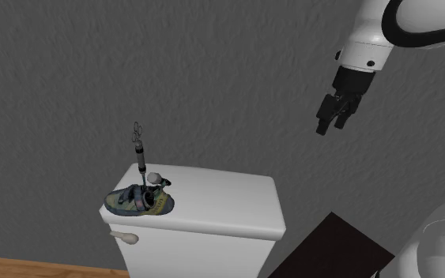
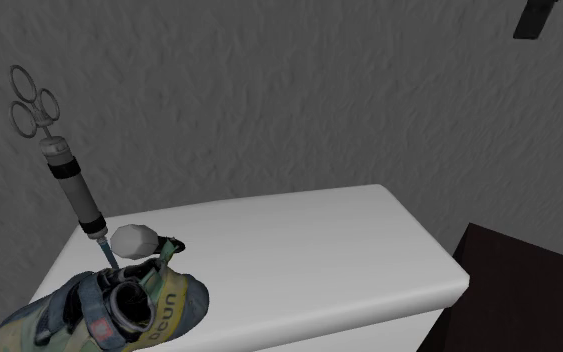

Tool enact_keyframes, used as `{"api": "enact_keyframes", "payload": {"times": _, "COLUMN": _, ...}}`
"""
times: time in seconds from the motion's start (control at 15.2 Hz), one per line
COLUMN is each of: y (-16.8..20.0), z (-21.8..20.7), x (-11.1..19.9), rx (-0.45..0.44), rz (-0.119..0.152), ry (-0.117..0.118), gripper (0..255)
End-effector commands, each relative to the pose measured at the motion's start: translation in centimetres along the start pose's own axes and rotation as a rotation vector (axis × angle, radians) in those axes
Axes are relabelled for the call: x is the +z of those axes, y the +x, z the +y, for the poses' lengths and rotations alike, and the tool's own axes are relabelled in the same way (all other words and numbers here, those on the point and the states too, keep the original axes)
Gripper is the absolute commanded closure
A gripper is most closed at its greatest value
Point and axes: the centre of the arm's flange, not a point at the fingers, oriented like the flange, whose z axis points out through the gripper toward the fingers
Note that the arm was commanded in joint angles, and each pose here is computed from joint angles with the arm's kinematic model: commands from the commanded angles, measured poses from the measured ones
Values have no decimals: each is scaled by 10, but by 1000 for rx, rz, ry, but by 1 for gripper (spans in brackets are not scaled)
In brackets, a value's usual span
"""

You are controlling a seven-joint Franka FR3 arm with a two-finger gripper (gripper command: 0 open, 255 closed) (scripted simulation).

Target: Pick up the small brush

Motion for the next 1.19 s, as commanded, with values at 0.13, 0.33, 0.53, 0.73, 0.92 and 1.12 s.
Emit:
{"api": "enact_keyframes", "payload": {"times": 0.13, "y": 4, "z": -28, "x": 5, "rx": 29, "rz": 6, "ry": -13, "gripper": 0}}
{"api": "enact_keyframes", "payload": {"times": 0.33, "y": 11, "z": -69, "x": 12, "rx": 73, "rz": 16, "ry": -32, "gripper": 0}}
{"api": "enact_keyframes", "payload": {"times": 0.53, "y": 20, "z": -109, "x": 20, "rx": 116, "rz": 25, "ry": -51, "gripper": 0}}
{"api": "enact_keyframes", "payload": {"times": 0.73, "y": 30, "z": -149, "x": 29, "rx": 160, "rz": 34, "ry": -71, "gripper": 0}}
{"api": "enact_keyframes", "payload": {"times": 0.92, "y": 43, "z": -188, "x": 39, "rx": 204, "rz": 44, "ry": -90, "gripper": 0}}
{"api": "enact_keyframes", "payload": {"times": 1.12, "y": 57, "z": -227, "x": 49, "rx": 247, "rz": 53, "ry": -109, "gripper": 0}}
